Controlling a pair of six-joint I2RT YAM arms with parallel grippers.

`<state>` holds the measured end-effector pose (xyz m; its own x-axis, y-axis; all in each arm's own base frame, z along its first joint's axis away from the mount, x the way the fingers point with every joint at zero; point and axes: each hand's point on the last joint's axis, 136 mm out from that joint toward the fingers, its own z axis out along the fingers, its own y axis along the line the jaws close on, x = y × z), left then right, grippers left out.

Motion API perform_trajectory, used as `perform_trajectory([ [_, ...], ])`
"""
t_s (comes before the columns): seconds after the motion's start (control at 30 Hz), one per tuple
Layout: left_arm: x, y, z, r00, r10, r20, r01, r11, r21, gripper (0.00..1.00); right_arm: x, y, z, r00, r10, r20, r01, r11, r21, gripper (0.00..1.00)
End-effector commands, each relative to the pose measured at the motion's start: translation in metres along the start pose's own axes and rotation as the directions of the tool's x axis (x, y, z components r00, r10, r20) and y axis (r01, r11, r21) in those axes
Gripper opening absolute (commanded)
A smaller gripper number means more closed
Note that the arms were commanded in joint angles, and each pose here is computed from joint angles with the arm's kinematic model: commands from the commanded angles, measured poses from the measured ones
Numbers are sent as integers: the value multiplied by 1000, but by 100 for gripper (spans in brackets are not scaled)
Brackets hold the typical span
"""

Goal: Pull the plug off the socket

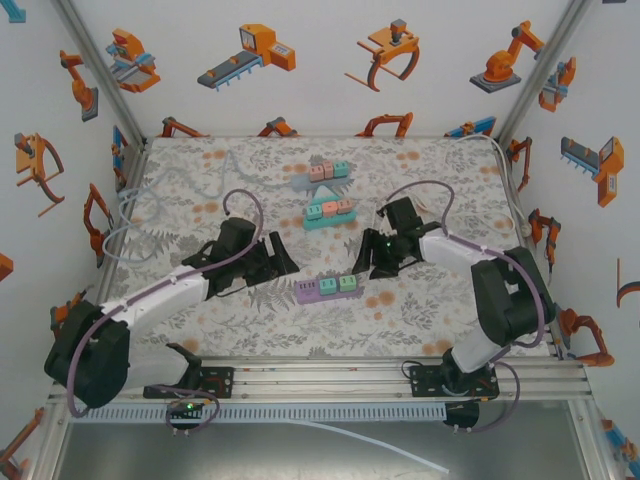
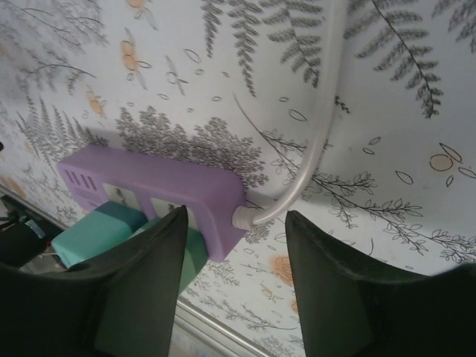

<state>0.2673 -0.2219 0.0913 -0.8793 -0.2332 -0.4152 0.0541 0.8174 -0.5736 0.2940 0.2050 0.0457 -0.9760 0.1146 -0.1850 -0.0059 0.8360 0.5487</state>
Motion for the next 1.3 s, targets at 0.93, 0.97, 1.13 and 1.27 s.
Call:
perform_trajectory([
  [0.93,17,0,-4,999,42,7,-42,997,-63,59,-28,61,-112,809,-388,442,400,914,70,46],
  [0.97,16,0,-7,999,47,15,-46,997,-65,60,-30,73,-118,775,-437,457,464,884,59,47],
  [1.13,16,5,-11,999,51,17,-50,995,-85,61,-9,117,-125,554,-679,482,759,650,43,51],
  [1.27,20,5,-6,999,42,4,-42,996,-78,61,44,134,-107,218,-860,460,962,268,44,52],
])
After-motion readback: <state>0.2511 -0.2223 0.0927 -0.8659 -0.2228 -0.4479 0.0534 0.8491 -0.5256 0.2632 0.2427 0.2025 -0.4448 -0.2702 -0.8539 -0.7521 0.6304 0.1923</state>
